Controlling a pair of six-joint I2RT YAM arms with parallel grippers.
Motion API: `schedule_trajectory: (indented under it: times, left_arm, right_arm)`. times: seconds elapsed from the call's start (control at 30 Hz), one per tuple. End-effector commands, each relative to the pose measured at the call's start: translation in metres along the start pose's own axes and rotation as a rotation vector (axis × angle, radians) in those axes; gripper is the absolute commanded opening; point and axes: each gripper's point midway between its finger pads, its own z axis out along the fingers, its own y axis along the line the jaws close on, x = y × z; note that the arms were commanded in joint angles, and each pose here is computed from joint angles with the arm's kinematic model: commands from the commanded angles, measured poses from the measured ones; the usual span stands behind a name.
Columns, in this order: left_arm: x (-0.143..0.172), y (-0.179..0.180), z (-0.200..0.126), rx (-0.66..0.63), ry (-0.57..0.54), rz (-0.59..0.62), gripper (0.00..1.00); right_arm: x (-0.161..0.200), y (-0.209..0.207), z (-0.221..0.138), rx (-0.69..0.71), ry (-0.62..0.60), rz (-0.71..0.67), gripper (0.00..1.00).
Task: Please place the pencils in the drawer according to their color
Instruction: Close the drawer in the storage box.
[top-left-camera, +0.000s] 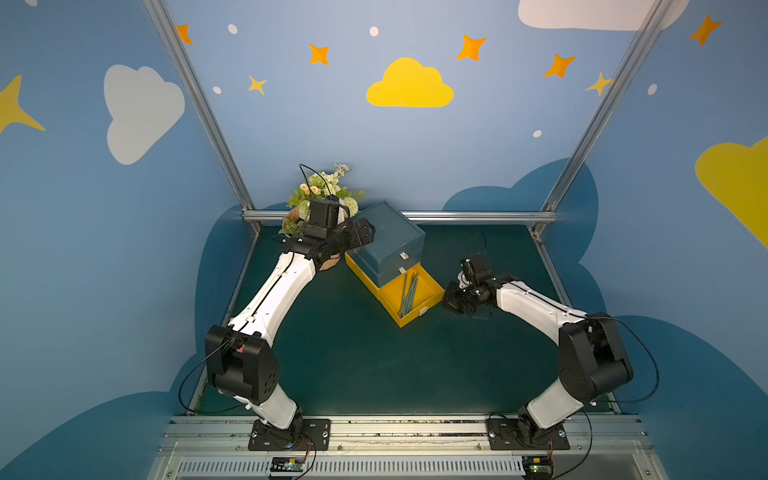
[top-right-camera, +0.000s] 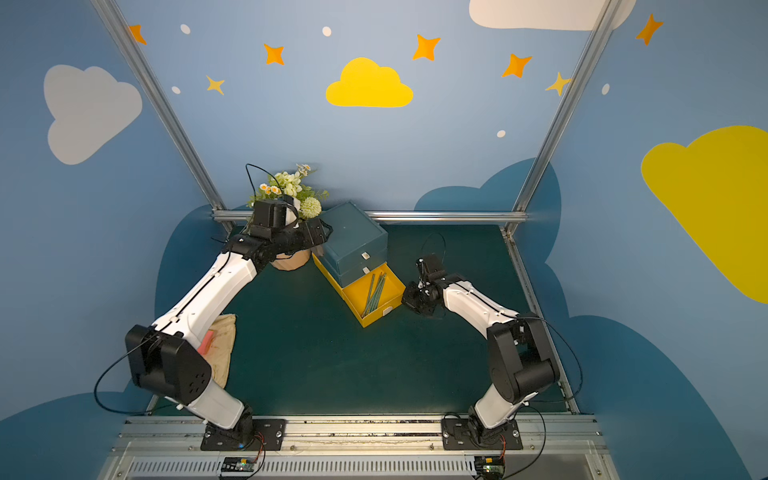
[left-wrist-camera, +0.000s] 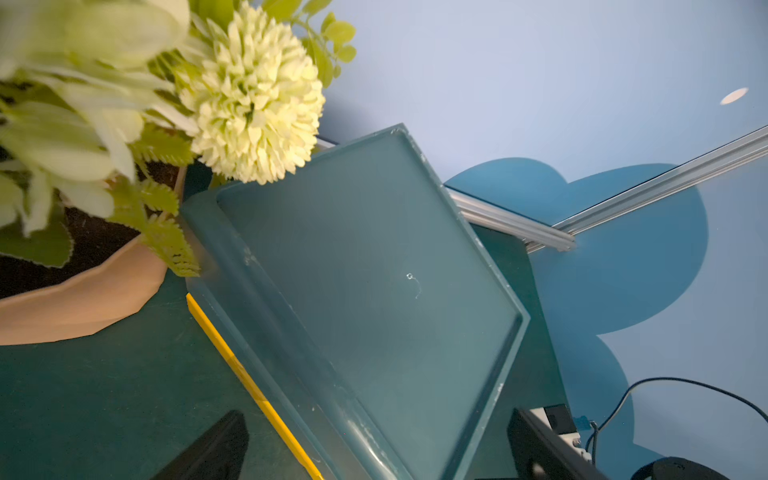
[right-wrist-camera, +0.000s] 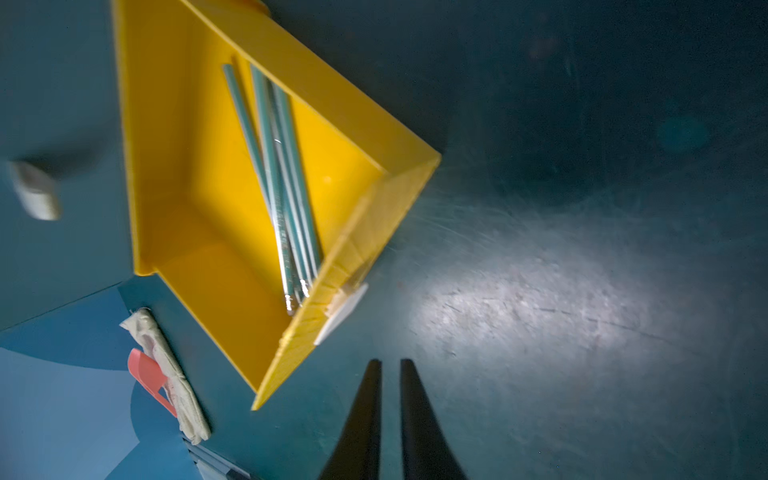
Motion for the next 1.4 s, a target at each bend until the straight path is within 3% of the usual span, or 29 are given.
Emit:
schedule_trajectory:
  times: [0.0,0.33,0.77,1.37]
  left_arm:
    - [0.009,0.015,0.008,-0.071,0.060,0.038,1.00]
    - [0.034,0.037,0.033,-0.130,0.157,0.056,1.00]
    - [0.068,0.034,0.053,-0.110,0.241,0.063,1.00]
    - [0.094,0.025,0.059,-0.063,0.282,0.044,1.00]
  right_arm:
    - [0.002,0.002,0.002,-0.051,-0.005,0.010,0.00]
    - [-0.006,0.014,0.033,-0.086,0.036,0.041,0.00]
    - [-0.047,0.075,0.077,-0.165,0.070,0.087,0.00]
    - [-0.066,0.116,0.127,-0.296,0.100,0.268,0.00]
